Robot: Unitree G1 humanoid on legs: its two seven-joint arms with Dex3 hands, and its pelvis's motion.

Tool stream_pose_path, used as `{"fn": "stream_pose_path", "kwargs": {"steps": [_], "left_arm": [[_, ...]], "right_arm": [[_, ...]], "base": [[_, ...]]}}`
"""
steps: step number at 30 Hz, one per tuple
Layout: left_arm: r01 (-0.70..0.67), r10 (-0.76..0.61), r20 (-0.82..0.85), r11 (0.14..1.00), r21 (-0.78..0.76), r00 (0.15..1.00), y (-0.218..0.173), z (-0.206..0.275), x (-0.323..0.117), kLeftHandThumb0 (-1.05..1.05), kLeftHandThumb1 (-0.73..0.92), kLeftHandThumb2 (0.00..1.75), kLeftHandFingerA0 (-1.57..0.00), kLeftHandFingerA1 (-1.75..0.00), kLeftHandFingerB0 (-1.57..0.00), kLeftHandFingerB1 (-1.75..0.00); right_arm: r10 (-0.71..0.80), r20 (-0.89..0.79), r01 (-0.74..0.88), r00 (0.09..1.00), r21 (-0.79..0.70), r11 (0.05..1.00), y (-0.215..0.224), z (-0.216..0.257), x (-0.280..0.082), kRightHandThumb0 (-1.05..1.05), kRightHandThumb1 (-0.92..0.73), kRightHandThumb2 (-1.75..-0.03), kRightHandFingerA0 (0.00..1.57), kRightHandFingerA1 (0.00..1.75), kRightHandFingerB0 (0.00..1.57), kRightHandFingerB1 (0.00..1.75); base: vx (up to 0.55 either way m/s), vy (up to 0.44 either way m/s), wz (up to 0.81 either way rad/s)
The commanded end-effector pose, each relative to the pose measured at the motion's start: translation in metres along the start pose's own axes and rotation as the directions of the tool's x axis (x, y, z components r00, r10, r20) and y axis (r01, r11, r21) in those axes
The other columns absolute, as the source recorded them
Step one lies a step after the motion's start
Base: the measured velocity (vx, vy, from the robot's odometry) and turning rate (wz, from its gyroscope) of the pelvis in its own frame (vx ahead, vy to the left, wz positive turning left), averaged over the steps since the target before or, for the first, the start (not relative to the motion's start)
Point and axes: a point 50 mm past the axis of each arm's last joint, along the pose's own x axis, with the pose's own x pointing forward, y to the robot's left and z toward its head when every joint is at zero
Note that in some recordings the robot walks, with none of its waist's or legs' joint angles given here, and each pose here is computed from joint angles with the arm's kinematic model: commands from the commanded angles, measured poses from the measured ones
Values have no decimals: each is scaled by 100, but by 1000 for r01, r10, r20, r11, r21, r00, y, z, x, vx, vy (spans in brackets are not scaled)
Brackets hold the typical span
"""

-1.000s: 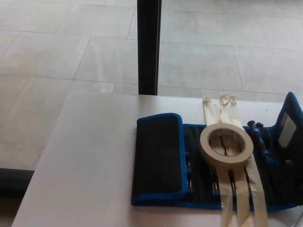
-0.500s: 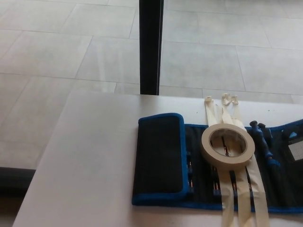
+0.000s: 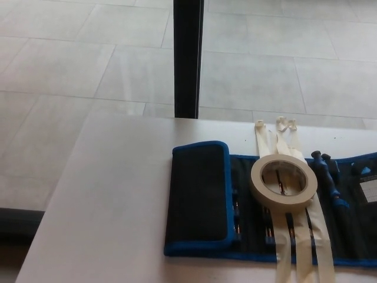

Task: The robot uses its right hand to open a black folded toolkit cover kept in the middle of the desk

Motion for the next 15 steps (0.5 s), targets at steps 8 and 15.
{"fn": "stream_pose_path", "kwargs": {"steps": [8,15], "left_arm": [[-51,56,67,996,-70,996,22,11,-5,-86,92,68,-45,-54,-27,-37],[-68,83,124,991,-117,989,29,29,-4,-91,76,112,-48,-64,-27,-51]], "right_arm": [[141,15,-130,990,-317,940,-38,88,71,-65,-58,-94,2,35,2,36],[351,84,-272,932,-477,836,-61,129,90,-104,-51,-99,1,47,3,69]], "base": [[0,0,0],[0,0,0]]}}
